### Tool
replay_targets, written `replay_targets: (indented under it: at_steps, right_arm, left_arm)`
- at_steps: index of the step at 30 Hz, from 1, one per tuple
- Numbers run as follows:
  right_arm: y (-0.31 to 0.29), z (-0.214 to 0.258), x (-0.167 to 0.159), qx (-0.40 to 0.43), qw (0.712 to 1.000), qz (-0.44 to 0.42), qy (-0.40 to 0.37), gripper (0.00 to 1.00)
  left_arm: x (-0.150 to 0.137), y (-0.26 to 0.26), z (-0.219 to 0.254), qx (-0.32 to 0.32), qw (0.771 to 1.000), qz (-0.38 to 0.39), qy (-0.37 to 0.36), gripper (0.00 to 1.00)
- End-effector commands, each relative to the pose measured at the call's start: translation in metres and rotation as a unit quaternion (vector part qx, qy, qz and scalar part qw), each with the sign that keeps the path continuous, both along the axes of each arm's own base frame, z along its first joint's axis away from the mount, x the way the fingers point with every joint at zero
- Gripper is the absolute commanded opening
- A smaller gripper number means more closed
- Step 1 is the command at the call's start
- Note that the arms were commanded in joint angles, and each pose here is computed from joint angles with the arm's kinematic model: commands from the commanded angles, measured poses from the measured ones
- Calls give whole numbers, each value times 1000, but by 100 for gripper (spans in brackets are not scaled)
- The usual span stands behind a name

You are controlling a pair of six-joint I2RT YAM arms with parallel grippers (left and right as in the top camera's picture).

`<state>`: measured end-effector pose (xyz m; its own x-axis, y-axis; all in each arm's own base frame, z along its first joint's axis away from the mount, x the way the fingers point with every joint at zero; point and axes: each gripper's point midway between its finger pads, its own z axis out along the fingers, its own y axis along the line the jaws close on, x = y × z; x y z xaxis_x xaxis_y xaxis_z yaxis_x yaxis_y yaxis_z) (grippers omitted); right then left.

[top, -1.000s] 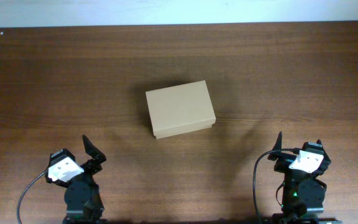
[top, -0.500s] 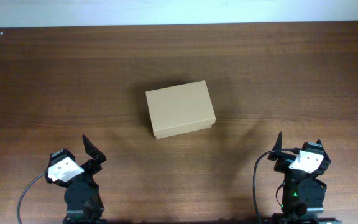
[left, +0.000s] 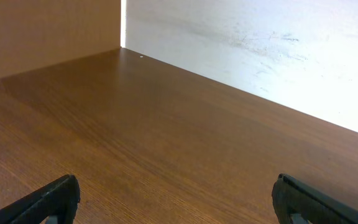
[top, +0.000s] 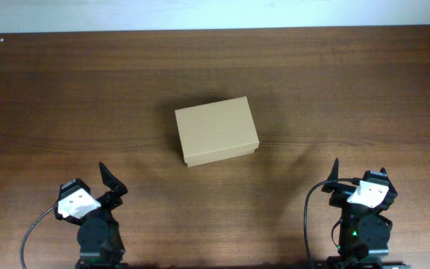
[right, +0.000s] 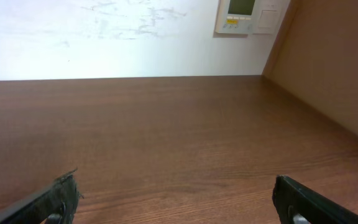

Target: Pack container

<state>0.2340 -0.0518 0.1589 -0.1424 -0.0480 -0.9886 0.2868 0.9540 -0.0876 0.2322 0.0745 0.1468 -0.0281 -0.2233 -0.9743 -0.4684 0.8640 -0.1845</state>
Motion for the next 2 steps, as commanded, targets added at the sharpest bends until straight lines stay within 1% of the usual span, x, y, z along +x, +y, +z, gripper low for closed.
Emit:
replay_targets:
  at_steps: [1,2]
  right_arm:
    - [-1,-1,0,4,1000,-1,-4,99]
    - [-1,-1,0,4,1000,-1,-4,99]
  left_arm:
    - [0,0,-1,0,1000,1,-4,100]
    - [0,0,-1,0,1000,1,-4,100]
